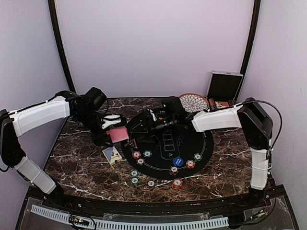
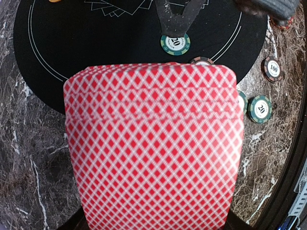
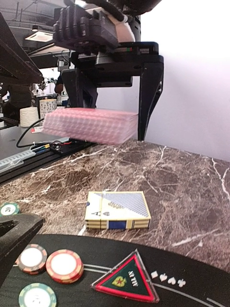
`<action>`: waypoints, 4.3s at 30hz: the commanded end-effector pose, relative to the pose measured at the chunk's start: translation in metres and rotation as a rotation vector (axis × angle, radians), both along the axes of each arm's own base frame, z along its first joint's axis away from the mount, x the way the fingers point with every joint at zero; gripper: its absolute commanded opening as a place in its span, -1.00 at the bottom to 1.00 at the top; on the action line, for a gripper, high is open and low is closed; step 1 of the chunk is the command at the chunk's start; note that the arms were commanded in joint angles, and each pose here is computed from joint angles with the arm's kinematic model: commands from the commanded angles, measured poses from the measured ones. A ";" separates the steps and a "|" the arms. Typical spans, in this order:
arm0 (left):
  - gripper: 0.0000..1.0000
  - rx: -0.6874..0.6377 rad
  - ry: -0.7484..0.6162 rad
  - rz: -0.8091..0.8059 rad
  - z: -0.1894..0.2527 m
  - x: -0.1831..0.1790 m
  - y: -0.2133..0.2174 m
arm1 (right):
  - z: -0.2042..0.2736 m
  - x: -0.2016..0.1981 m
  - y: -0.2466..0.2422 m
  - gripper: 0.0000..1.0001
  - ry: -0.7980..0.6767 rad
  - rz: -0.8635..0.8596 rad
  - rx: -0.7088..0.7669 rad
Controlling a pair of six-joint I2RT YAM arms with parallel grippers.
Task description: Distribute texas hold em gaming equipment
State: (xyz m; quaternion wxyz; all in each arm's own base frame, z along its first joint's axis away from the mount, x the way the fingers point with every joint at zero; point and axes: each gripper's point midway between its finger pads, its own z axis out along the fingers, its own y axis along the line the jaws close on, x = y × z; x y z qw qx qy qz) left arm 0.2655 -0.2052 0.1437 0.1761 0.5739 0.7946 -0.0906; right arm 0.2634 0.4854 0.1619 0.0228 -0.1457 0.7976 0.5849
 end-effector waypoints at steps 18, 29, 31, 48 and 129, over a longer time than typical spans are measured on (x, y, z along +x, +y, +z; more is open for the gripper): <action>-1.00 -0.040 -0.020 -0.086 0.024 -0.004 -0.024 | 0.026 -0.015 0.044 0.69 0.050 0.132 0.203; -1.00 -0.038 -0.024 -0.104 0.025 -0.005 -0.030 | 0.023 -0.015 0.059 0.40 0.100 0.157 0.249; -1.00 -0.037 -0.023 -0.108 0.025 -0.005 -0.031 | 0.024 -0.016 0.060 0.32 0.106 0.161 0.257; 0.95 -0.049 -0.047 -0.103 0.030 -0.001 -0.037 | 0.025 -0.021 0.056 -0.85 0.145 0.178 0.301; -1.00 -0.075 -0.039 -0.169 0.022 -0.001 -0.048 | -0.014 0.011 0.022 -0.02 0.085 -0.036 0.011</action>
